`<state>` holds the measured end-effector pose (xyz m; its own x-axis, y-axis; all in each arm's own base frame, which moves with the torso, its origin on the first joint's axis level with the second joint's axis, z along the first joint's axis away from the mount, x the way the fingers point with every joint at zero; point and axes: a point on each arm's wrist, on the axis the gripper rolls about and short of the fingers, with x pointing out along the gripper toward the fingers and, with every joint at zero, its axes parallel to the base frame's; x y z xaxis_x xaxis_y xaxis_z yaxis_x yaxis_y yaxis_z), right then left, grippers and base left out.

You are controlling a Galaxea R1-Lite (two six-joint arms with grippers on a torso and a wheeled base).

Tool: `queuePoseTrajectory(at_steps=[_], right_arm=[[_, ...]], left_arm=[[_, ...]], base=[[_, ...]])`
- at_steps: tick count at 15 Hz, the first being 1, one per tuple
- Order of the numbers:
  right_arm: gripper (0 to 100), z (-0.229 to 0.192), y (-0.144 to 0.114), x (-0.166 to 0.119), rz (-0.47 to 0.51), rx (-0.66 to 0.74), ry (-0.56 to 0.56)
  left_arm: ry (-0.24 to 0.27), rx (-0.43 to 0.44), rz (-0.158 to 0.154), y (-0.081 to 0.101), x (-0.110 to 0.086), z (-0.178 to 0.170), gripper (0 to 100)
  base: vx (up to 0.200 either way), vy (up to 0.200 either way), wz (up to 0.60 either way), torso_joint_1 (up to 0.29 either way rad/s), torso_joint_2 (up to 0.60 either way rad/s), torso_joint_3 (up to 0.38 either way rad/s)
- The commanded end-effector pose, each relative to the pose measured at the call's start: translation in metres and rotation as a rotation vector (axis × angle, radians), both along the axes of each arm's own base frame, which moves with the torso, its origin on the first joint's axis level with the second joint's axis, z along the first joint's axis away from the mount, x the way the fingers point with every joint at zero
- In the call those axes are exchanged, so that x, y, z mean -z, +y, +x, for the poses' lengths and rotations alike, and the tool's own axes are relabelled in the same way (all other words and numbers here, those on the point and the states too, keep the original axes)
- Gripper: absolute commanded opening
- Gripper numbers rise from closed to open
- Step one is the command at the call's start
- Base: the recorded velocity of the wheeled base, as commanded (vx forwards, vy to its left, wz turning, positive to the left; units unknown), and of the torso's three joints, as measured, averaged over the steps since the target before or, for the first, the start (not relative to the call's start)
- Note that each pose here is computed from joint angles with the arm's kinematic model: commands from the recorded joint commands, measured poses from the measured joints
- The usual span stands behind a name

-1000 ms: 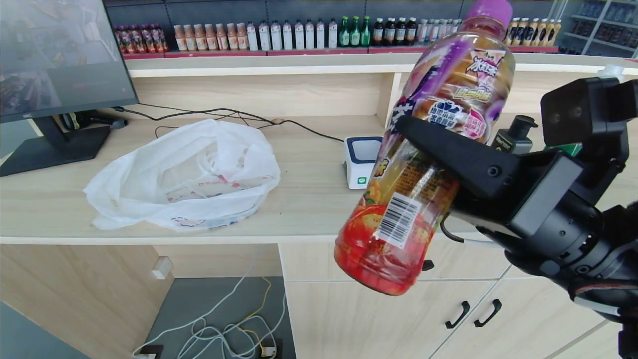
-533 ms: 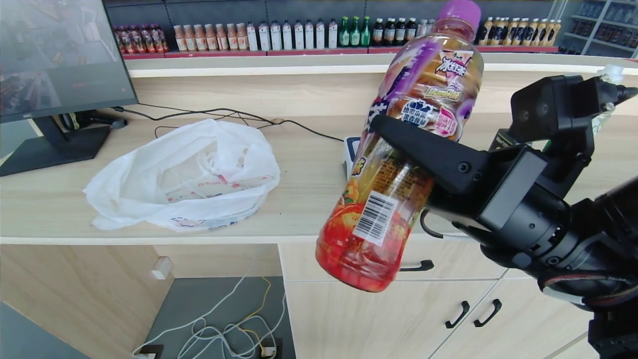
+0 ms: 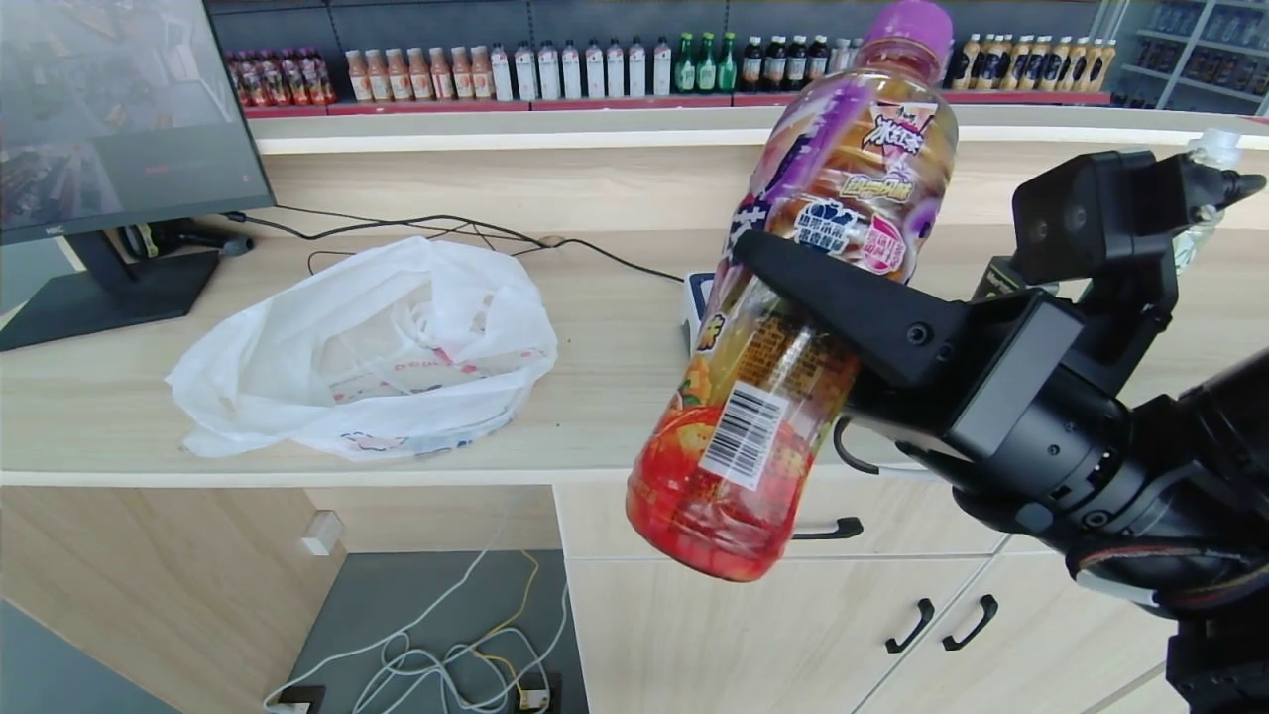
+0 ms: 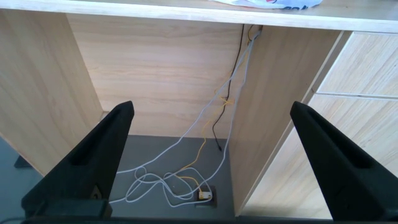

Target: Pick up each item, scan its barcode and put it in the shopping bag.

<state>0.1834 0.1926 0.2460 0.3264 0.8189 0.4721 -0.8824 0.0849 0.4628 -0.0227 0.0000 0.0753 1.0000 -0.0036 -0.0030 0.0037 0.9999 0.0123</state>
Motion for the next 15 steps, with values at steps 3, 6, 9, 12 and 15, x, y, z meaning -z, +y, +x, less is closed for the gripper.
queuePoseTrajectory(at_steps=[3,6,9,12,15], right_arm=[[0,-0.001,-0.001,-0.002,0.003,0.003,-0.012],[0,-0.002,-0.003,-0.003,-0.007,0.022,-0.048],[0,-0.003,-0.005,-0.004,-0.024,0.059,-0.103],[0,-0.002,-0.009,-0.001,-0.064,0.121,-0.163],[0,-0.001,-0.013,0.004,-0.104,0.184,-0.203]], left_arm=[[-0.001,0.001,-0.002,0.0,0.0,0.0,100],[0.0,0.001,-0.002,0.0,0.0,0.0,100],[0.0,-0.001,-0.002,0.0,0.0,0.0,100],[0.0,0.001,-0.002,0.0,0.0,0.0,100],[0.0,0.001,-0.002,0.0,0.0,0.0,100]], base=[[0.0,0.0,0.0,0.0,0.0,0.0],[0.0,0.0,0.0,0.0,0.0,0.0],[0.0,0.0,0.0,0.0,0.0,0.0],[0.0,0.0,0.0,0.0,0.0,0.0],[0.0,0.0,0.0,0.0,0.0,0.0]])
